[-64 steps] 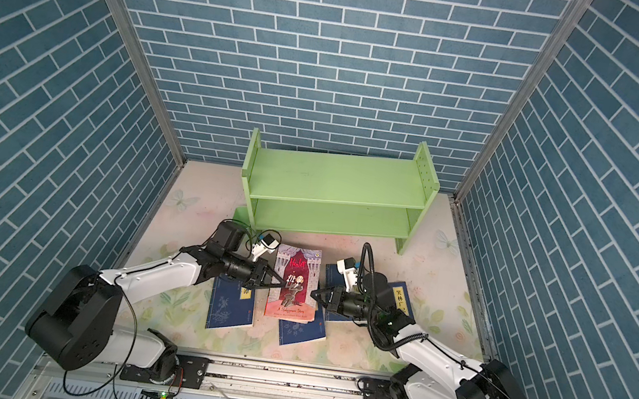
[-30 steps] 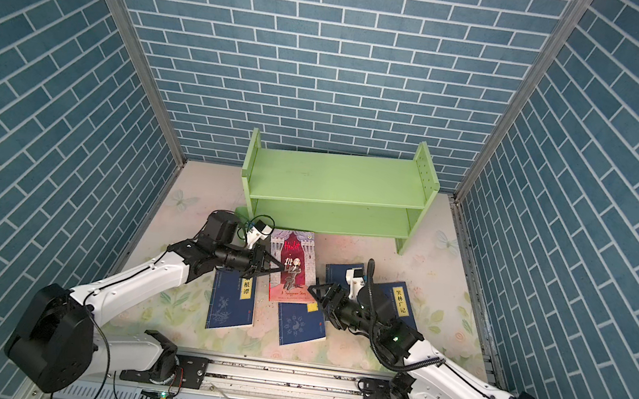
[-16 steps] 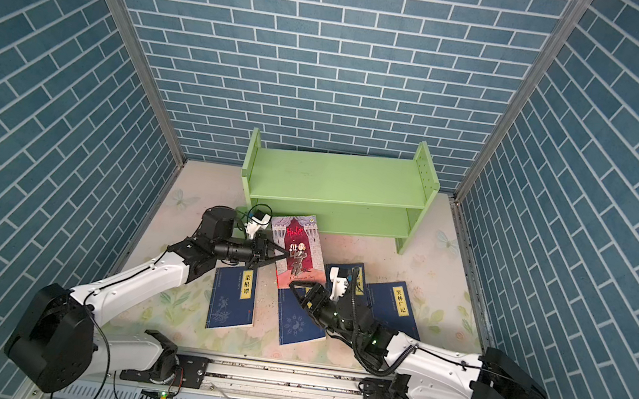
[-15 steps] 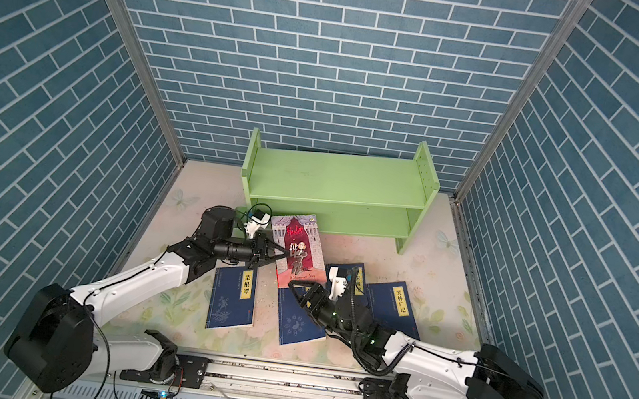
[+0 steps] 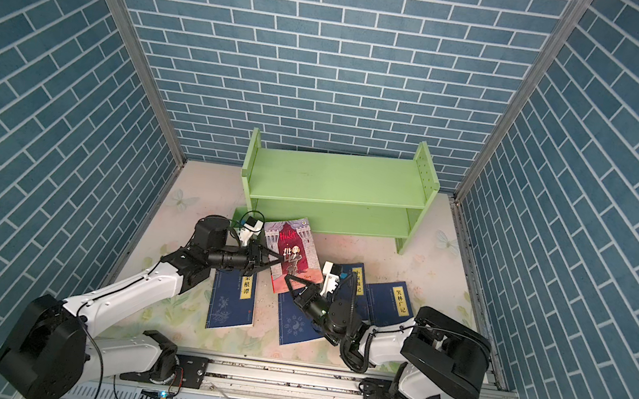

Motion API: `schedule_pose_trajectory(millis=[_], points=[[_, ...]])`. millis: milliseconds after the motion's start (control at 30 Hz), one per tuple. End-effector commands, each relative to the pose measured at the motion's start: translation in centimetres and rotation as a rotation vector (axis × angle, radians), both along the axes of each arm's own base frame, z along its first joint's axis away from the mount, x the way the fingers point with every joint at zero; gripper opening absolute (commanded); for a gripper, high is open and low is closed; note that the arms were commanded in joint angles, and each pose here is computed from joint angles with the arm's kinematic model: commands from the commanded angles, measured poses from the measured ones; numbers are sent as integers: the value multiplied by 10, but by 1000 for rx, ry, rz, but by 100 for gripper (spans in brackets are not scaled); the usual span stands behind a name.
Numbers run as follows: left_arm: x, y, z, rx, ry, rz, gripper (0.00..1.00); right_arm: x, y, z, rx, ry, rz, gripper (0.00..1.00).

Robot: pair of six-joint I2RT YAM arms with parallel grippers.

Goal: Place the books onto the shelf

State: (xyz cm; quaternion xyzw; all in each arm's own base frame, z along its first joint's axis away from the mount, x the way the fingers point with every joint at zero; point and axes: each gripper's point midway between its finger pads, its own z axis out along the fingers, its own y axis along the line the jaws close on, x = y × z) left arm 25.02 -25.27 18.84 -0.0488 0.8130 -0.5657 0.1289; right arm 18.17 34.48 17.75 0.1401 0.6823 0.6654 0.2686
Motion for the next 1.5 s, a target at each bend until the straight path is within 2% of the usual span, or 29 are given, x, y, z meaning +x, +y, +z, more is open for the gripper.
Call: schedule_pose_trajectory(millis=[0, 67, 133, 167, 233, 300, 400, 533, 633, 700, 833, 933, 1067, 1200, 1300, 1467], points=[[-9, 1, 2, 7, -31, -35, 8, 4, -2, 23, 53, -71, -35, 0], [-9, 7, -3, 19, -25, -21, 24, 3, -9, 21, 48, -70, -46, 0], [-10, 14, -10, 36, -9, -7, 55, 0, -17, 20, 48, -71, -49, 0], [-11, 19, -14, 49, -1, -1, 68, -3, -22, 19, 43, -74, -46, 0], [-14, 29, -20, 88, 1, 0, 83, -7, -36, 14, 27, -72, -52, 0], [-17, 39, -22, 124, -19, -8, 88, -13, -47, 6, -15, -60, -42, 0], [-24, 43, -13, 139, -97, -69, 90, -26, -57, 0, -103, -46, 22, 0], [-40, 34, 19, 100, -233, -227, 91, -46, -83, 1, -380, -54, 93, 0], [-48, 31, 34, 67, -262, -297, 90, -60, -117, 10, -447, -76, 108, 0], [-48, 26, 54, -25, -268, -316, 86, -70, -141, 9, -508, -56, 120, 0], [-53, 19, 84, -178, -268, -382, 89, -90, -151, 14, -554, -69, 217, 0], [-54, 18, 87, -193, -253, -405, 89, -100, -140, 18, -600, -90, 320, 0], [-55, 20, 69, -144, -244, -398, 90, -106, -111, 34, -595, -166, 439, 0], [-64, 24, 48, -85, -248, -408, 90, -106, -93, 45, -575, -211, 487, 0], [-71, 26, 42, -92, -252, -417, 90, -108, -79, 52, -530, -232, 530, 0], [-67, 29, 30, -37, -231, -393, 89, -109, -73, 57, -540, -235, 564, 0]])
